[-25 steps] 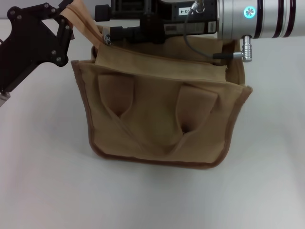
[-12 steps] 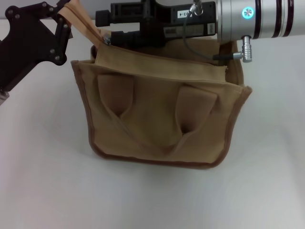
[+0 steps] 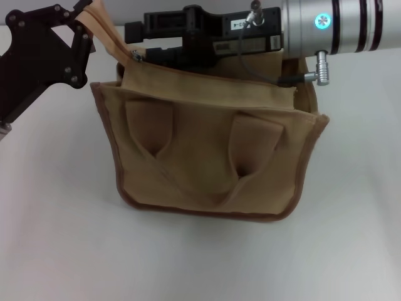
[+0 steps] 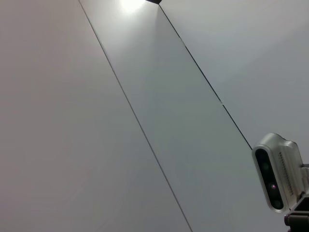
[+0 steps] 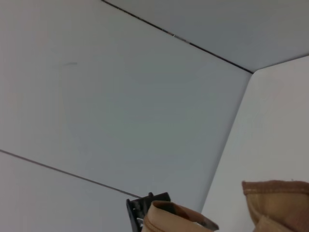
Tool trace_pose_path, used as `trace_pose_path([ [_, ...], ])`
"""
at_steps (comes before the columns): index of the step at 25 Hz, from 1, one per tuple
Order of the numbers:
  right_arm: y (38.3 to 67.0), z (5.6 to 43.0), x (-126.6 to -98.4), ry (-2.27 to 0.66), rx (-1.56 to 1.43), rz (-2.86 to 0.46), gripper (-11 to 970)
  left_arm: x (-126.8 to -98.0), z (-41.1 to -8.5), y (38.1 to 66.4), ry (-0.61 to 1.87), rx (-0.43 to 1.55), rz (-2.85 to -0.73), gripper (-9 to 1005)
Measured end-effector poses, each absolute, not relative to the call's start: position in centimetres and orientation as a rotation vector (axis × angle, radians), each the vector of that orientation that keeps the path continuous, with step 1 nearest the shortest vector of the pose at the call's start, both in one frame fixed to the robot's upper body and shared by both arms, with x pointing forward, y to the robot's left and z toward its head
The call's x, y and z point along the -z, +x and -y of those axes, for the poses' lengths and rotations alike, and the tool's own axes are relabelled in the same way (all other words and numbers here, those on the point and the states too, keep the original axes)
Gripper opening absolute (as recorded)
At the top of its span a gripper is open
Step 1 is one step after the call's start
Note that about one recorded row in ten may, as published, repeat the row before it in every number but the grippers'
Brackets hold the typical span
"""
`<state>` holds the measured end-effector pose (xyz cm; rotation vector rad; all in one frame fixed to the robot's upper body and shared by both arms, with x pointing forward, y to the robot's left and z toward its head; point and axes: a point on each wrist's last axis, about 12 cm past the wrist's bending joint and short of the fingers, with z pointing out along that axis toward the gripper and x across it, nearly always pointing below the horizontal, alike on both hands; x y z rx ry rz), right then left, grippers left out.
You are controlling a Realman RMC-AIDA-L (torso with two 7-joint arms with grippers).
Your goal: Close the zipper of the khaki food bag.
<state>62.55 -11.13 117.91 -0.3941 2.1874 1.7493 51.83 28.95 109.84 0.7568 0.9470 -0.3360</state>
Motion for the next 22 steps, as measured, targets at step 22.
trace_pose_path([
  [22, 62.38, 11.65, -118.28, -0.355, -1.829, -2.052, 774, -109.60, -29.22, 51.50, 0.746, 0.331, -0.958, 17],
])
